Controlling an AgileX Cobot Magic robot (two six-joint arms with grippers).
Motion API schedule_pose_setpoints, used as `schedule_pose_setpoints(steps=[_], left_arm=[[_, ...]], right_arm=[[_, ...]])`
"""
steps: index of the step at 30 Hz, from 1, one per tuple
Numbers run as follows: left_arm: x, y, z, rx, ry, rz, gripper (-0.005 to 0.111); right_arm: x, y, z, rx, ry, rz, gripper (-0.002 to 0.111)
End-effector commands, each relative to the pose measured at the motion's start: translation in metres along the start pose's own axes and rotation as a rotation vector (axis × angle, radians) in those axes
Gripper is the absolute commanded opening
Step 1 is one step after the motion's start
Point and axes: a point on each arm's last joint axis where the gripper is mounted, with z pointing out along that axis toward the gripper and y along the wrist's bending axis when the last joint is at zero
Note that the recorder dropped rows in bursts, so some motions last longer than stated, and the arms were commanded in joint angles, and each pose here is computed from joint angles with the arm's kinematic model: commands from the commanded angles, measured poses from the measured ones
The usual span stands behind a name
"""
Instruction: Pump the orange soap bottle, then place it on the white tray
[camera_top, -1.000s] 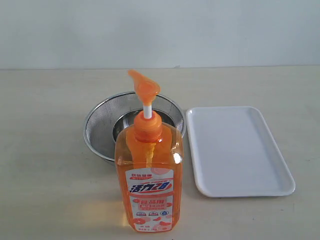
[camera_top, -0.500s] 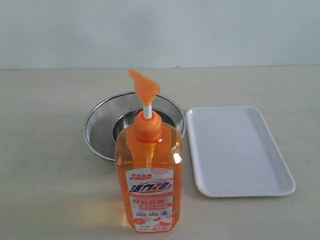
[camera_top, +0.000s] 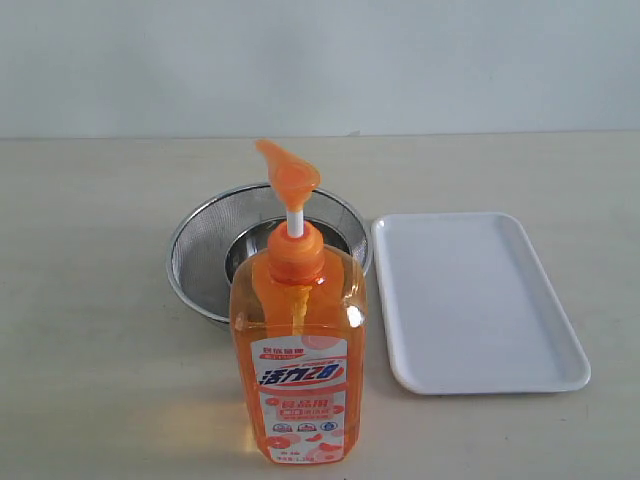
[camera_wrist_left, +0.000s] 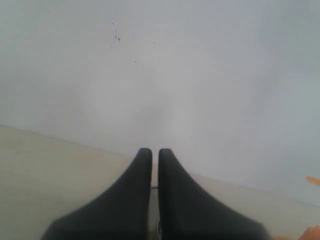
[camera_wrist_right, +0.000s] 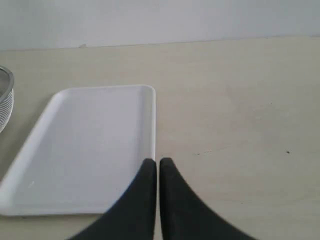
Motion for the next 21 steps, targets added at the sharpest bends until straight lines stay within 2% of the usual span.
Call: schedule_pose_setpoints(steps=[1,6,10,13,14,17,21], left_arm=[[-0.005,-0.002,-0.001,0.012,-0.039,-0.069,0.005],[-0.013,-0.003,-0.002,0.016,-0.106,-0.096,0.005],[-0.034,-0.011,0.000,0.037,-0.136,-0.155,0.005],[-0.056,-0.025,0.011,0.044,-0.064,-0.004,0.005],[-0.061,-0.030,0.018,0.056,0.001,0.055,0.005],[-0.074,-0.043,0.041,0.107,0.142,0.085,0.005],[-0.080,-0.049,0.071,0.163,0.224,0.190,0.005]], right_arm=[[-0.001,0.000,0.000,0.001,-0.009,-0.003,0.000],[-0.001,0.000,0.000,0.001,-0.009,-0.003,0.000],[-0.001,0.000,0.000,0.001,-0.009,-0.003,0.000],[-0.001,0.000,0.000,0.001,-0.009,-0.003,0.000],[-0.001,0.000,0.000,0.001,-0.009,-0.003,0.000],[-0.001,0.000,0.000,0.001,-0.009,-0.003,0.000],[-0.001,0.000,0.000,0.001,-0.009,-0.003,0.000]])
